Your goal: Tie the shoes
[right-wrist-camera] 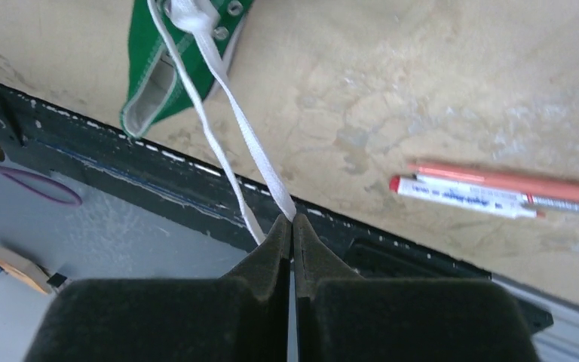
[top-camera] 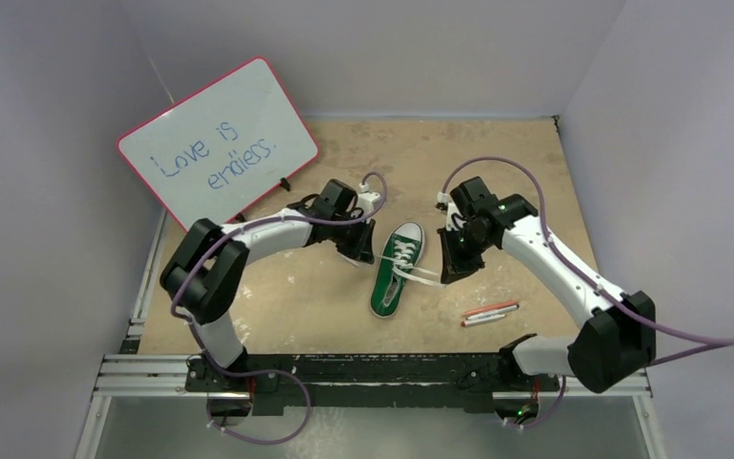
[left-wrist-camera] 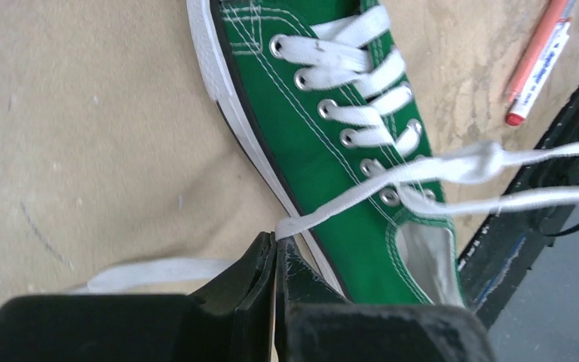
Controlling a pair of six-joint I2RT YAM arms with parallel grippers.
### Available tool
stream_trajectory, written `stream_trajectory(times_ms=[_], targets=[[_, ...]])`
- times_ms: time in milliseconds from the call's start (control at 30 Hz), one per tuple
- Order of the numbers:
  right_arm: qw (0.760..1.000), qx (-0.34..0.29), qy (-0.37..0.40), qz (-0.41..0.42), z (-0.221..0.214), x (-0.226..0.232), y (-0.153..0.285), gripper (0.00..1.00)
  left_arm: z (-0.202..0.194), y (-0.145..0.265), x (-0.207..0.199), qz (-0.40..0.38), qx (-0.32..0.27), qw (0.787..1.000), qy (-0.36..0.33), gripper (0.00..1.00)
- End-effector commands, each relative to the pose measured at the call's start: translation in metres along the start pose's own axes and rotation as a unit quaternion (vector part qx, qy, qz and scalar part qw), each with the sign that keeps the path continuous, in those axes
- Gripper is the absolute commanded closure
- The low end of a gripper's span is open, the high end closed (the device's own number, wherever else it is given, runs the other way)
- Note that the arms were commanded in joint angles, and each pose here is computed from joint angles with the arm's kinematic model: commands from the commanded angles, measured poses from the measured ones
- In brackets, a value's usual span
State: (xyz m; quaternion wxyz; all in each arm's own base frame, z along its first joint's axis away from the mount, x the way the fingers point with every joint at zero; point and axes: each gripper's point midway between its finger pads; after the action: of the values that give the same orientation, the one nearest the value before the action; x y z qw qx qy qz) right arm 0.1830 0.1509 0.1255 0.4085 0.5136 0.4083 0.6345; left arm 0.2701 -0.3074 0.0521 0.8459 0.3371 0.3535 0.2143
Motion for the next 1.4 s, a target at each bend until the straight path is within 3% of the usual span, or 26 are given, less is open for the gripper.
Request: stream_trajectory(times_ms=[0,333,467,600,667,900,1100,1267,1367], targets=[[0.997,0.019,-0.047,-0.060,-0.028,-0.020,0.021,1.00,0.025,0.033,-0.017,0.009,-0.077,0.997,0.021,1.00],[0.989,-0.099,-0.081,-0.072,0.004,-0.016,0.058,1.00,0.037,0.065,-0.035,0.007,-0.133,0.990,0.048,1.00],[0.995,-0.093,-0.040,0.004,-0.003,0.006,0.052,1.00,0.045,0.073,-0.038,0.010,-0.147,0.988,0.052,1.00],[0.994,-0.049,-0.042,-0.086,-0.012,-0.026,0.043,1.00,0.051,0.079,-0.041,0.008,-0.164,0.985,0.060,1.00],[0.989,-0.090,-0.032,-0.113,0.010,-0.033,0.050,1.00,0.053,0.082,-0.044,0.004,-0.174,0.983,0.061,1.00],[0.985,-0.169,0.013,0.014,0.056,0.027,0.084,0.97,0.048,0.080,-0.045,-0.001,-0.173,0.982,0.072,1.00],[0.991,-0.128,0.037,-0.023,0.054,0.019,0.088,0.99,0.045,0.078,-0.044,-0.006,-0.178,0.981,0.080,1.00],[0.995,-0.021,0.022,-0.100,0.031,-0.012,0.062,0.99,0.039,0.079,-0.042,0.004,-0.171,0.981,0.094,1.00],[0.991,-0.012,0.001,-0.132,0.031,-0.023,0.054,0.93,0.027,0.077,-0.040,0.005,-0.160,0.981,0.108,1.00]])
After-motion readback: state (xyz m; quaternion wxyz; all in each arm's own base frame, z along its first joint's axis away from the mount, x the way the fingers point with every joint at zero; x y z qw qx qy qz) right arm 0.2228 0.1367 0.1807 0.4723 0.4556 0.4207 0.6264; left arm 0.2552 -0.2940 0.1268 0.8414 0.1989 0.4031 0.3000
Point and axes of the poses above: each gripper's point midway between its finger pads, its own y axis back along the fingers, its own x axis along the line the jaws close on, z = x × y, and after that the axes turned 3 degrees about -y, right-handed
